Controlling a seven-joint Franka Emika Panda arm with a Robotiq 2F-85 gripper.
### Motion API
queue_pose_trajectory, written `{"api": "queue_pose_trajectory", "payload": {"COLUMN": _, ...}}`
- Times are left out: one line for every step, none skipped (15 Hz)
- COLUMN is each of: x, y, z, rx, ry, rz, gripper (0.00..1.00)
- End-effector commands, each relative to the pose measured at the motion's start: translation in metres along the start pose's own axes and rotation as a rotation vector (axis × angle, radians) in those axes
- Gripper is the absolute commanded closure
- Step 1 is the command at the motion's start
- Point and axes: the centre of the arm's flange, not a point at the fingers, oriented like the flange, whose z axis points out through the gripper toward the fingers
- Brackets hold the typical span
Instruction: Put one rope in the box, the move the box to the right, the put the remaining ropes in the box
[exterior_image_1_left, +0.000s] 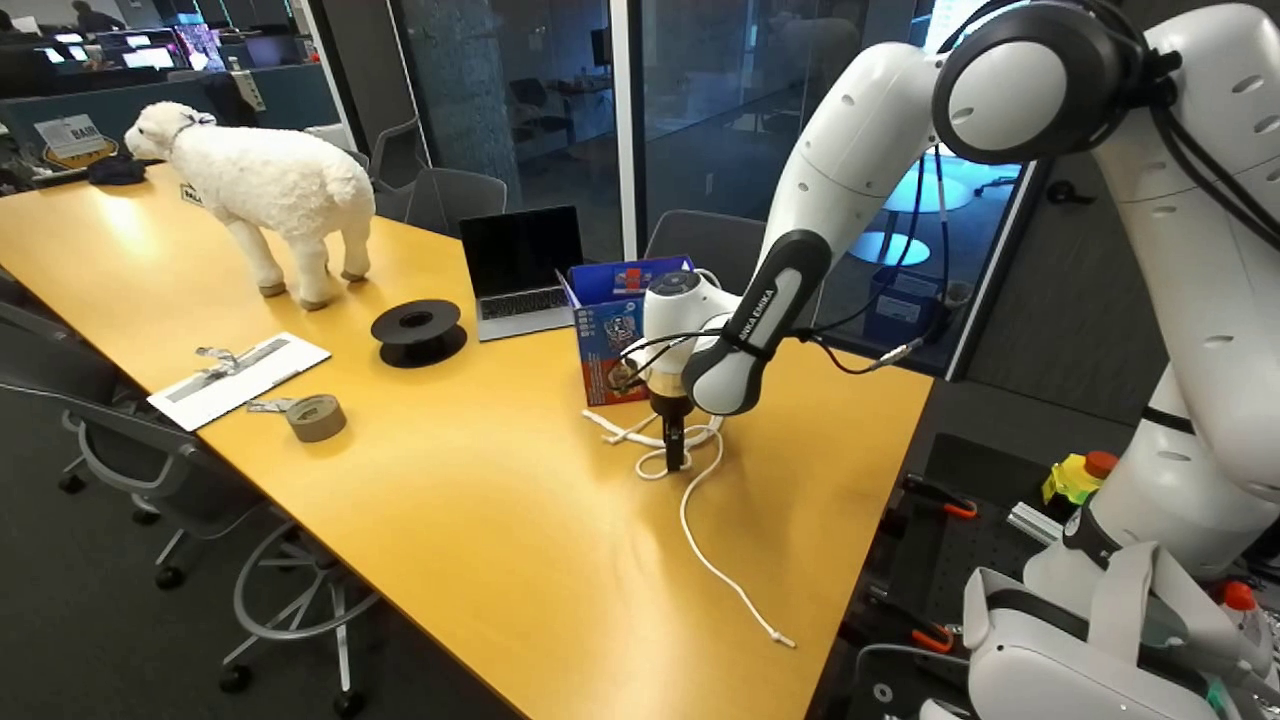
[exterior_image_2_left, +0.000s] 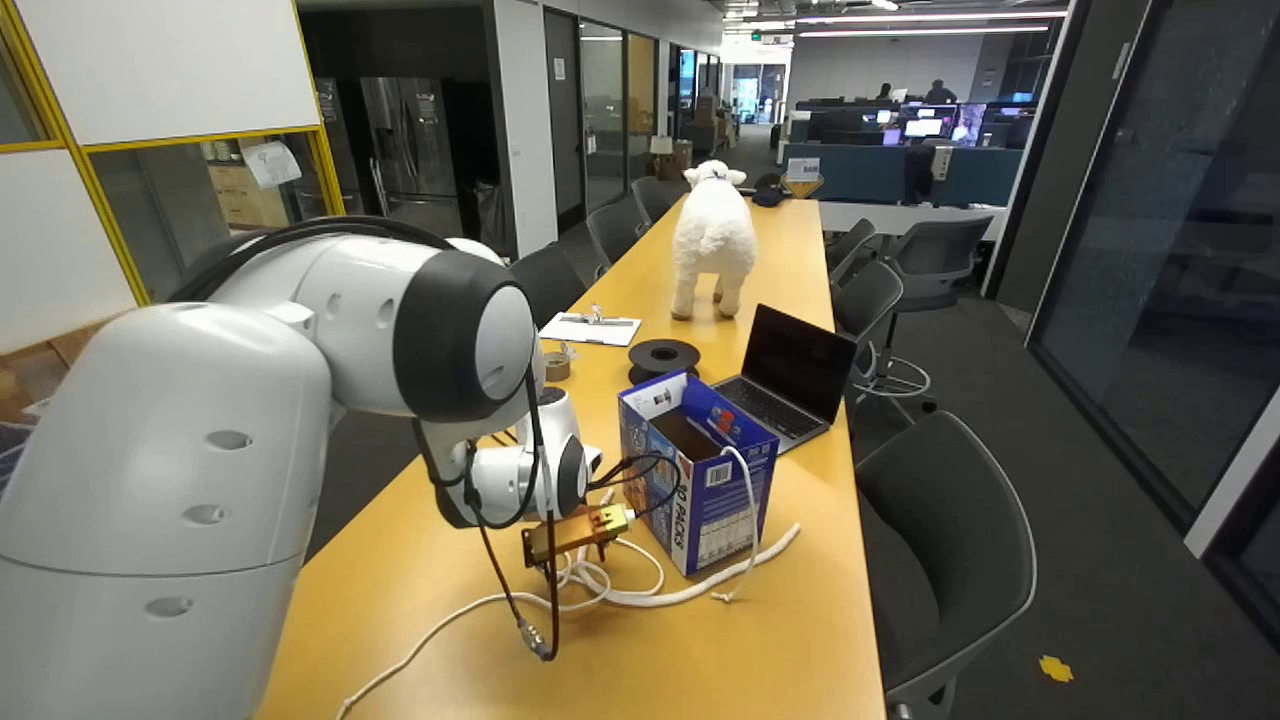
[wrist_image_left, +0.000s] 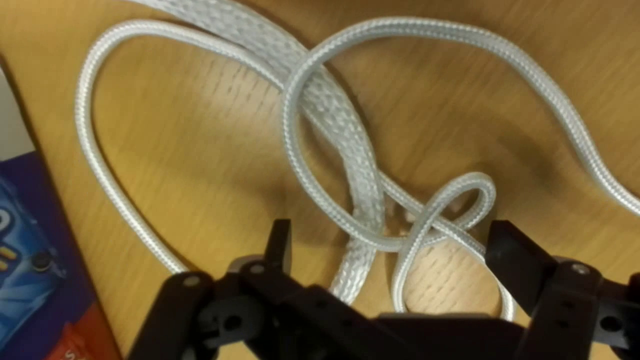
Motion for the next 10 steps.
{"api": "queue_pose_trajectory", "payload": {"x": 0.0091, "y": 0.0126, "z": 0.0024, "rx": 0.013, "ry": 0.001, "rz": -0.015, "gripper": 0.0}}
{"api": "queue_pose_trajectory", "payload": {"x": 0.009, "y": 0.0133, "z": 0.0034, "rx": 0.027, "ry": -0.003, "rz": -0.022, "gripper": 0.0}}
{"api": "queue_pose_trajectory", "payload": {"x": 0.0091, "y": 0.0141, "z": 0.0043, "rx": 0.036, "ry": -0.004, "rz": -0.028, "gripper": 0.0}}
{"api": "queue_pose_trajectory", "payload": {"x": 0.009, "y": 0.0149, "z": 0.005, "rx": 0.042, "ry": -0.005, "rz": -0.029, "gripper": 0.0}}
{"api": "queue_pose_trajectory", "payload": {"x": 0.0093, "y": 0.0155, "z": 0.0059, "rx": 0.048, "ry": -0.007, "rz": -0.031, "gripper": 0.0}}
{"api": "queue_pose_trajectory", "payload": {"x": 0.0092, "y": 0.0162, "z": 0.007, "rx": 0.06, "ry": -0.009, "rz": -0.035, "gripper": 0.0}}
{"api": "queue_pose_trajectory", "payload": {"x": 0.0089, "y": 0.0169, "z": 0.0085, "rx": 0.074, "ry": -0.013, "rz": -0.037, "gripper": 0.0}}
{"api": "queue_pose_trajectory", "payload": {"x": 0.0091, "y": 0.0175, "z": 0.0099, "rx": 0.079, "ry": -0.017, "rz": -0.036, "gripper": 0.0}}
{"api": "queue_pose_trajectory", "payload": {"x": 0.0093, "y": 0.0182, "z": 0.0111, "rx": 0.089, "ry": -0.019, "rz": -0.036, "gripper": 0.0}}
{"api": "queue_pose_trajectory", "payload": {"x": 0.009, "y": 0.0191, "z": 0.0118, "rx": 0.096, "ry": -0.021, "rz": -0.036, "gripper": 0.0}}
